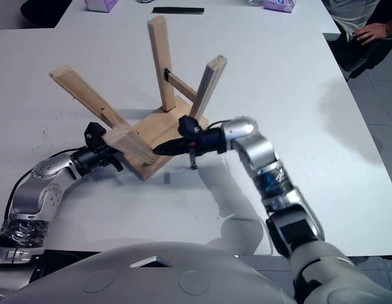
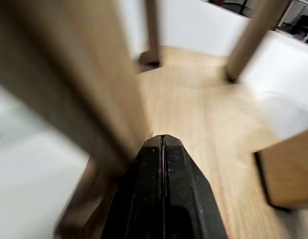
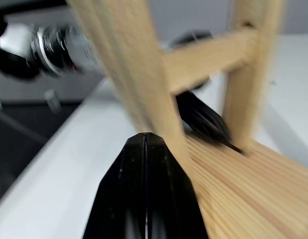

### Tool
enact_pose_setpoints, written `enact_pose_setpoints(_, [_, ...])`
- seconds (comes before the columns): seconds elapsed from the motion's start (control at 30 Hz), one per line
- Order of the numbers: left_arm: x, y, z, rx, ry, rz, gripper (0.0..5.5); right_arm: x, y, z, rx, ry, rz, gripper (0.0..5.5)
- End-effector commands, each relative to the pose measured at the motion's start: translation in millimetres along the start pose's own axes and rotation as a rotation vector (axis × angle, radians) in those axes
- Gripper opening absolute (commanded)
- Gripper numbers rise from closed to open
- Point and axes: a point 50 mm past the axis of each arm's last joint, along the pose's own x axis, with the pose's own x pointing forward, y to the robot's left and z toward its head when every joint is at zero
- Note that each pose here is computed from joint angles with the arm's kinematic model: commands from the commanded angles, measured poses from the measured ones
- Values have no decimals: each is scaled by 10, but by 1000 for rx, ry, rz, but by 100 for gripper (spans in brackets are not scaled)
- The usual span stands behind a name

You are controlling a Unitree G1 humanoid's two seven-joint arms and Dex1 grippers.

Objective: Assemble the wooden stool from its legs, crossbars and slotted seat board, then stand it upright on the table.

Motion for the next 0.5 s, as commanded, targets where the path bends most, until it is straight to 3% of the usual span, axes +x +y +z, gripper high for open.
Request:
enact_pose_setpoints(0.03, [-67, 136, -17, 20, 19, 52, 1, -56, 104, -35, -12, 21, -166, 0])
enact_pose_setpoints(0.23, [-361, 191, 22, -69, -85, 178, 1, -441, 501, -119, 54, 87, -255, 0])
enact_pose_setpoints(0.37, [-805, 164, -19, -145, -101, 286, 1, -1060, 286, -225, 51, 230, -544, 0])
enact_pose_setpoints(0.5, [-1023, 29, -104, -130, 60, 187, 1, -1459, -186, -309, 26, 330, -834, 0])
